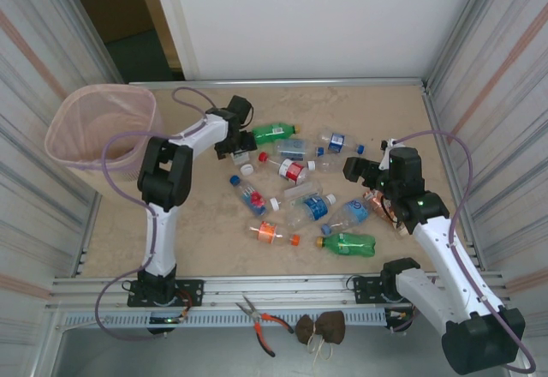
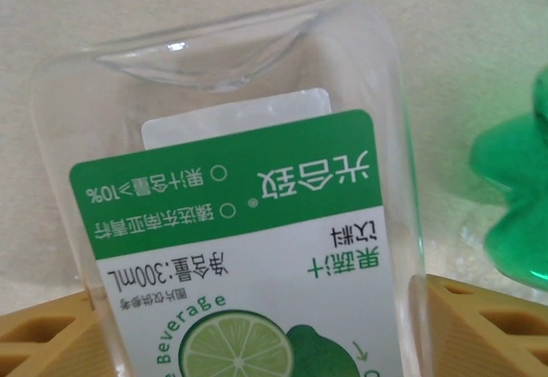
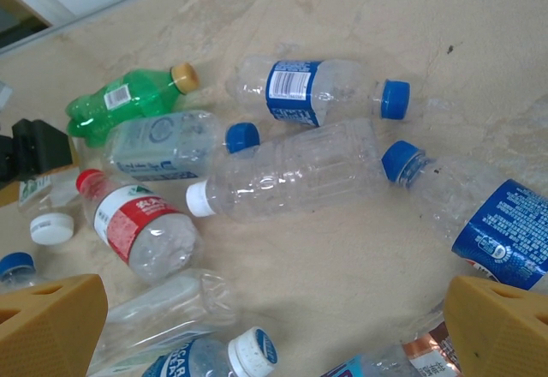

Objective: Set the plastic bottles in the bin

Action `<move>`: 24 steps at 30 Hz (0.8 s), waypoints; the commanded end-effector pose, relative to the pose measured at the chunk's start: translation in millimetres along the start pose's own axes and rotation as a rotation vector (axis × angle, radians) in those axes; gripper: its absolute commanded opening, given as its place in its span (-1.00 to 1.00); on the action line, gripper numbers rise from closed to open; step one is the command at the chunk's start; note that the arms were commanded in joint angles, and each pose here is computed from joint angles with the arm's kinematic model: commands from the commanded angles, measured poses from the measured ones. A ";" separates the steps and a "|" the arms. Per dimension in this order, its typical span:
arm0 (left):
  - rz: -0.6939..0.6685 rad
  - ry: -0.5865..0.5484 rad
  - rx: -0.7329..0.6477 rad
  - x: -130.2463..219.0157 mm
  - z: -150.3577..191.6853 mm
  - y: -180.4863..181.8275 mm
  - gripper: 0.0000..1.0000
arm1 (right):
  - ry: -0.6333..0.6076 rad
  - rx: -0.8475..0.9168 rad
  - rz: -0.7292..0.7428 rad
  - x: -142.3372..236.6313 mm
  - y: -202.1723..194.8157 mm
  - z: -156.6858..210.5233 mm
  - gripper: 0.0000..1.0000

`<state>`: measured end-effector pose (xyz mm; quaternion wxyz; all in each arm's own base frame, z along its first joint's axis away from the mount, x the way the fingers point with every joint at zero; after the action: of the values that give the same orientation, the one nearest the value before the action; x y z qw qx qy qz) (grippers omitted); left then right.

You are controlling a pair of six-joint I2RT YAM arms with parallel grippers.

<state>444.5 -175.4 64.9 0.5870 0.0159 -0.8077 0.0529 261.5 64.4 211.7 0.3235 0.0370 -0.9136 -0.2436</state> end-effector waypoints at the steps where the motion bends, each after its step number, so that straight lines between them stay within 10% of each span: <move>1: -0.001 -0.008 -0.010 11.3 -5.5 4.5 0.55 | -0.018 0.024 -0.009 2.6 2.9 -7.1 0.99; 24: -0.003 0.007 -0.020 6.8 -8.2 6.1 0.49 | -0.020 0.022 -0.006 4.0 1.0 -6.2 0.99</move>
<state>448.6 -169.7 69.7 0.5862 0.0143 -0.8085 0.0495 261.9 63.1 211.7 0.3227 0.0348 -0.9137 -0.2444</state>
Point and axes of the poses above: each hand's point on the last joint's axis, 136 mm out from that joint toward the fingers, its own x axis back along the fingers, its own y axis along the line the jaws close on, z = x × y, the point moved 3 cm from there along x, back along the fingers, and after that the axes turned 8 degrees about -x, right-handed, at the moved point
